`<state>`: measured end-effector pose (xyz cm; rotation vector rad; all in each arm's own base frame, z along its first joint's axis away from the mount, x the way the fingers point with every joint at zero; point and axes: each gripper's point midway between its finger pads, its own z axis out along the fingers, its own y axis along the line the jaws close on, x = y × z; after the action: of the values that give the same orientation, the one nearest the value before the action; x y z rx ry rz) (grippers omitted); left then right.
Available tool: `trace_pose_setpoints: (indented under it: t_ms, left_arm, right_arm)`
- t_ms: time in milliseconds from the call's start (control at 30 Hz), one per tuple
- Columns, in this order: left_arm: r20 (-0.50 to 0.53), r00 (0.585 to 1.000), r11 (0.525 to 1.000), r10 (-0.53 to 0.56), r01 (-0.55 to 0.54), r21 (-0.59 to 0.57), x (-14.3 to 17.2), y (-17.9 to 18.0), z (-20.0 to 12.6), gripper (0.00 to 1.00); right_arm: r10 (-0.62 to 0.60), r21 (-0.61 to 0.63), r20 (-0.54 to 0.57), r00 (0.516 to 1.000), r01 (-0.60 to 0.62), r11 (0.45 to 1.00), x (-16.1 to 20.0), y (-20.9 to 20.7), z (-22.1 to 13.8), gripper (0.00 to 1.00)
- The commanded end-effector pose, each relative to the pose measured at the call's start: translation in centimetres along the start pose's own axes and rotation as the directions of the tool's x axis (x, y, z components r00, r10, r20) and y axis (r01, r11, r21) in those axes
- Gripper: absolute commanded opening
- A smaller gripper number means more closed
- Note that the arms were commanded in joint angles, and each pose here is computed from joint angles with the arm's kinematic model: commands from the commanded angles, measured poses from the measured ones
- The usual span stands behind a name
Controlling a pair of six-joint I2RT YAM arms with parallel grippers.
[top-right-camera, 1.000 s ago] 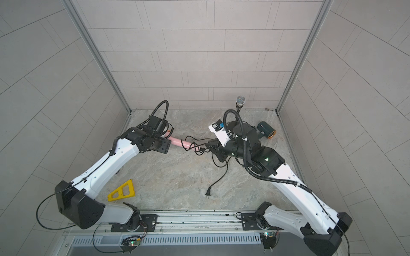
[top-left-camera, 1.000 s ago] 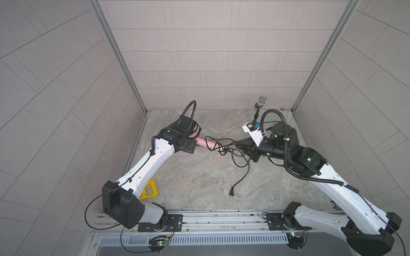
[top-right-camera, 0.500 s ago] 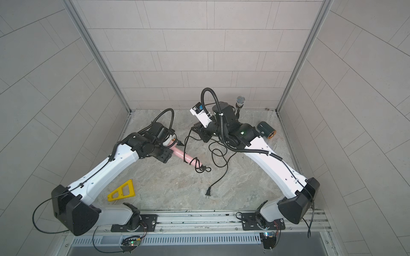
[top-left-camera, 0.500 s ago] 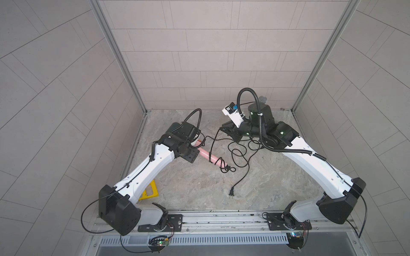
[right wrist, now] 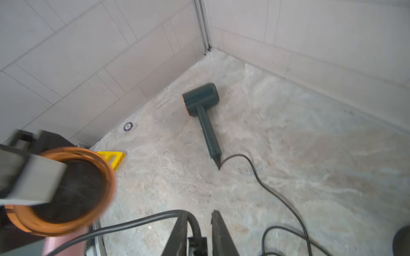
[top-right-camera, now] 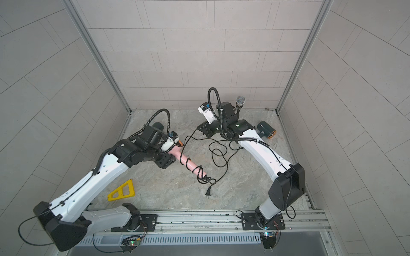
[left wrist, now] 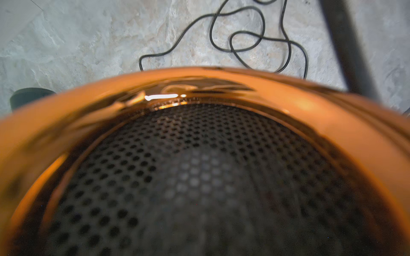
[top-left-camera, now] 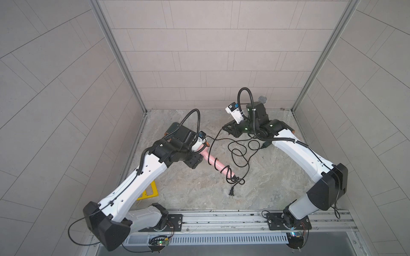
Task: Wrap the cord around the hair dryer
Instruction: Wrap the power cord around the hair dryer.
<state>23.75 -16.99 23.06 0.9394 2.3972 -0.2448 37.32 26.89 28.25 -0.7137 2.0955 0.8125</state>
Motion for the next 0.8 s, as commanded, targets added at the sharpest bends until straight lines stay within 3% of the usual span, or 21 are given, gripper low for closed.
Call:
trace_pose_setpoints:
  t_ms: [0, 467, 667, 767]
  left_arm:
    - [0.106, 0.994, 0.997, 0.002, -0.010, 0.071, -1.4, -1.3, -1.4, 0.00]
    - [0.184, 0.976, 0.987, -0.119, 0.095, 0.133, -2.6, -0.5, -2.1, 0.00]
    - [0.256, 0.949, 0.967, -0.185, 0.128, 0.222, -4.3, -1.0, -2.6, 0.00]
    - [0.318, 0.914, 0.940, -0.252, 0.152, 0.306, -6.0, -1.7, -3.5, 0.00]
  right_arm:
    - [0.043, 0.001, 0.039, 0.998, -0.043, 0.999, 0.8, -1.3, -0.4, 0.00]
    - [0.183, 0.052, 0.100, 0.978, -0.189, 0.981, 6.3, -3.1, -4.2, 0.00]
    - [0.241, 0.028, 0.088, 0.967, -0.244, 0.969, 8.6, -3.0, -3.6, 0.00]
    - [0.295, -0.035, 0.099, 0.950, -0.293, 0.956, 8.9, -2.7, -2.6, 0.00]
